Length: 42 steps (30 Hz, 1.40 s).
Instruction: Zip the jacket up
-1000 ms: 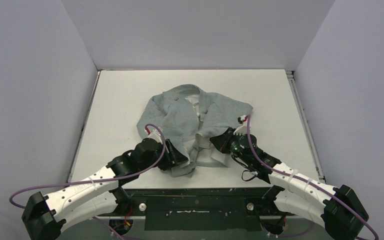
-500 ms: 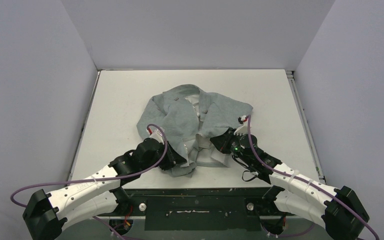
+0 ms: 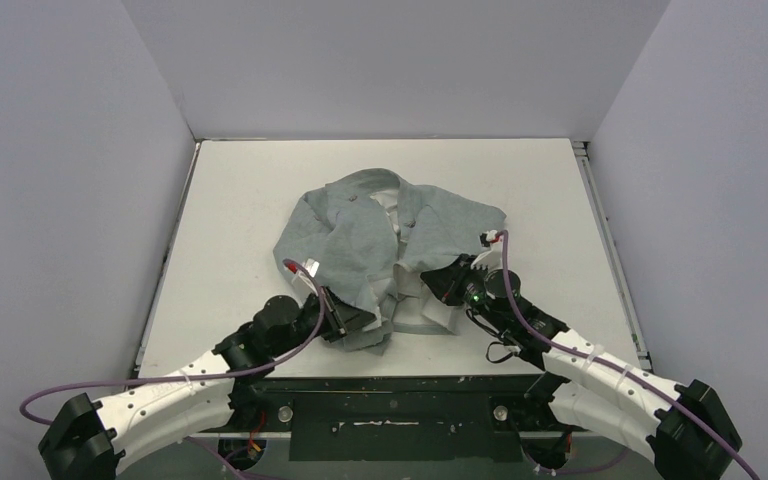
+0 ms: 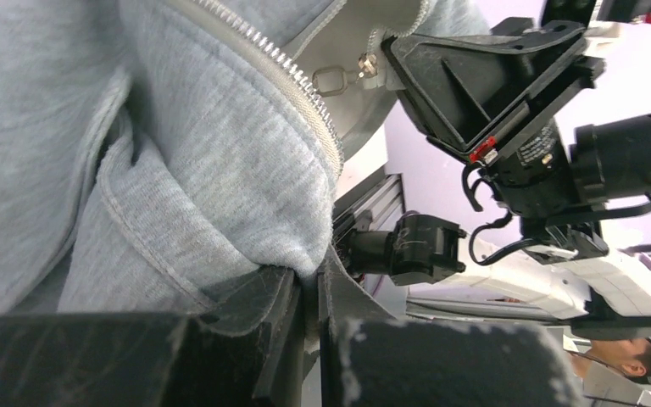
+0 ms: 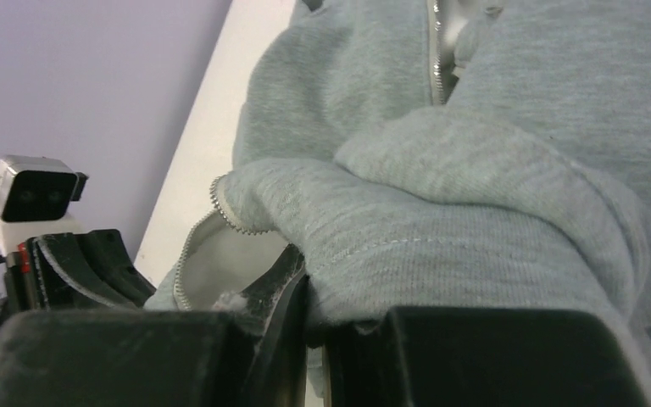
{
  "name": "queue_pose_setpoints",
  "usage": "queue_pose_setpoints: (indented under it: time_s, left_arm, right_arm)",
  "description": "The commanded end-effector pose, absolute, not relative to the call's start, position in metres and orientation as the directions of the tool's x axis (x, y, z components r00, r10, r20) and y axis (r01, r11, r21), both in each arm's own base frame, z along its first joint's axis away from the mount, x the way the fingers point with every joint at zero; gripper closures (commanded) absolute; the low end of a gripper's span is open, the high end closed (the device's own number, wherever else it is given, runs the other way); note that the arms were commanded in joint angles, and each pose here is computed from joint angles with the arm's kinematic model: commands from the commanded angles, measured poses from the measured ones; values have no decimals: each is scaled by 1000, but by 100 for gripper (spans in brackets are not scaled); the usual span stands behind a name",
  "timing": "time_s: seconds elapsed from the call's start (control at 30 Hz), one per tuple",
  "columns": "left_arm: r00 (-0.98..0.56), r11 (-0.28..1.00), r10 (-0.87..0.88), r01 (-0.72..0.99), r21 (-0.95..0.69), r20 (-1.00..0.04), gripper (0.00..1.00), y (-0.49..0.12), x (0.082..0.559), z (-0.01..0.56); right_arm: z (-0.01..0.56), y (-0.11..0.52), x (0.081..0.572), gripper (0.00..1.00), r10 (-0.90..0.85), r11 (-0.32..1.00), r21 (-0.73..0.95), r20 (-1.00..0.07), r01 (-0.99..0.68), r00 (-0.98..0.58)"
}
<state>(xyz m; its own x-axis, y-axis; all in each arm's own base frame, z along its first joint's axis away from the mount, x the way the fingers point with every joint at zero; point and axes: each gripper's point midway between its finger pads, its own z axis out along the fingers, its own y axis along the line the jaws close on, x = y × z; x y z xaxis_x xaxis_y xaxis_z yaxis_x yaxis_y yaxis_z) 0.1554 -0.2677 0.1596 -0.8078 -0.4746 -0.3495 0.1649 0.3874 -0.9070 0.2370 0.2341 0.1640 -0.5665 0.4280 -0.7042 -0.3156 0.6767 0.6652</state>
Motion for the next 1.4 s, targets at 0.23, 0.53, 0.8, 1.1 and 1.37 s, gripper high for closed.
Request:
queue_pose_setpoints:
  time_s: [0.23,0.53,0.8,1.1,1.37]
  left_arm:
    - [-377,157,-743,706,-691,-554,100,-250,175,294]
    - [-275,1,-873,826,-564,-404,100,-250,179,361]
    - [-191,-16,-897,915,-404,-398,100,-261,173,419]
    - [-90,14,-918,966,-258,-386,100,-254,157,461]
    - [-47,31,-931,978,-204,-363,100,-246,149,478]
  right_arm:
    - [290,231,225,100,669,382,710,-654,-592,-353]
    - [369,240,194,100,683,225,508,-691,-832,-237]
    - [406,239,170,100,693,145,384,-698,-912,-183]
    - [444,234,162,100,734,125,299,-670,-946,-115]
    - [463,238,159,100,770,19,303,-613,-953,-179]
